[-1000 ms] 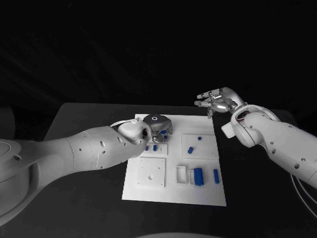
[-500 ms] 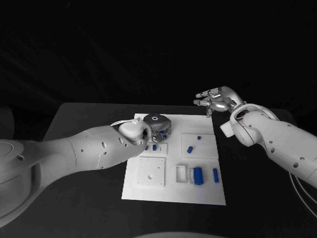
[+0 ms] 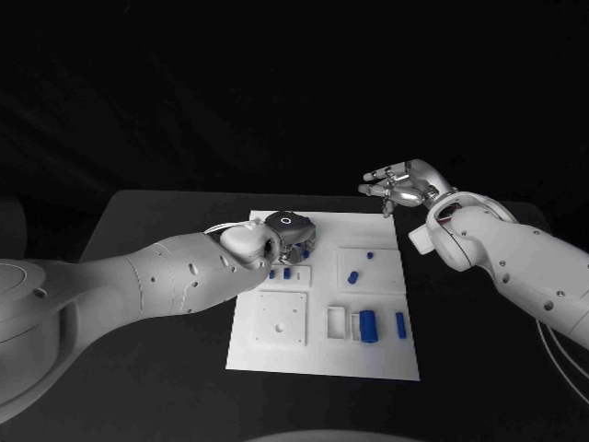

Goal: Assemble the parts on the task board

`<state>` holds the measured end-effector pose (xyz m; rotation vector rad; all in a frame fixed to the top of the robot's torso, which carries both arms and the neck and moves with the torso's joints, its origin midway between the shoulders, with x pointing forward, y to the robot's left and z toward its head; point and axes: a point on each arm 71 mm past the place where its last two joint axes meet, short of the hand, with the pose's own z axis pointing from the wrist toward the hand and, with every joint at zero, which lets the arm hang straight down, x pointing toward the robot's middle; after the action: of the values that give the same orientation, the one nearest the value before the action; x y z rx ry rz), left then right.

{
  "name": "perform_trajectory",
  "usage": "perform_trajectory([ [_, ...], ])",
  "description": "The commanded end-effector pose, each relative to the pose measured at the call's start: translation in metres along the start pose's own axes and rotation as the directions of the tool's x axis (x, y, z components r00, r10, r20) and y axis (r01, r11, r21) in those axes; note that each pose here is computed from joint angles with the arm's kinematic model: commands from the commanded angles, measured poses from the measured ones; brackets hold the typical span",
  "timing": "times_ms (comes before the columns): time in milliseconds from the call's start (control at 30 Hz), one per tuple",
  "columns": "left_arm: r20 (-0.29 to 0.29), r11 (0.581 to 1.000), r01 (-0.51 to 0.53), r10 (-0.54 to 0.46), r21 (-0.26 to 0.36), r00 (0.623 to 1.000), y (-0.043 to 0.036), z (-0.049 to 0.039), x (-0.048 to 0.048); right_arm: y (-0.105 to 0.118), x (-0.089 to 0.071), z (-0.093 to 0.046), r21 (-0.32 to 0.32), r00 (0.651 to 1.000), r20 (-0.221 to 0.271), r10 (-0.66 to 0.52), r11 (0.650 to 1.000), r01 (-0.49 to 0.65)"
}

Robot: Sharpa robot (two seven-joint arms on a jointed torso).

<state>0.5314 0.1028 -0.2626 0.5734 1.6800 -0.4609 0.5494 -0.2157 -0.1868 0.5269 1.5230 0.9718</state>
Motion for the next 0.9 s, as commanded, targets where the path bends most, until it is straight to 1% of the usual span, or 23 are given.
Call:
perform_trajectory([
  [33,-0.031,1.000,-0.006,0.005,0.000,1.000,-0.0012,0.0009,0.0025,0.0016,0.0012,0.0002,-0.013,1.000,-0.003,0.003,1.000,-0.003],
  [367,-0.043,1.000,0.013,-0.013,-0.004,0.999,-0.0008,0.0010,0.0065,0.0018,0.0015,0.0003,-0.014,1.000,-0.003,0.003,1.000,-0.003],
  [567,-0.041,1.000,0.024,-0.024,-0.002,0.999,-0.0012,0.0010,0.0072,0.0019,0.0015,0.0003,-0.014,1.000,-0.003,0.003,1.000,-0.003],
  [900,-0.016,0.999,0.043,-0.042,0.014,0.999,-0.0016,-0.0018,0.0060,0.0018,0.0018,0.0005,-0.013,1.000,-0.003,0.003,1.000,-0.003],
])
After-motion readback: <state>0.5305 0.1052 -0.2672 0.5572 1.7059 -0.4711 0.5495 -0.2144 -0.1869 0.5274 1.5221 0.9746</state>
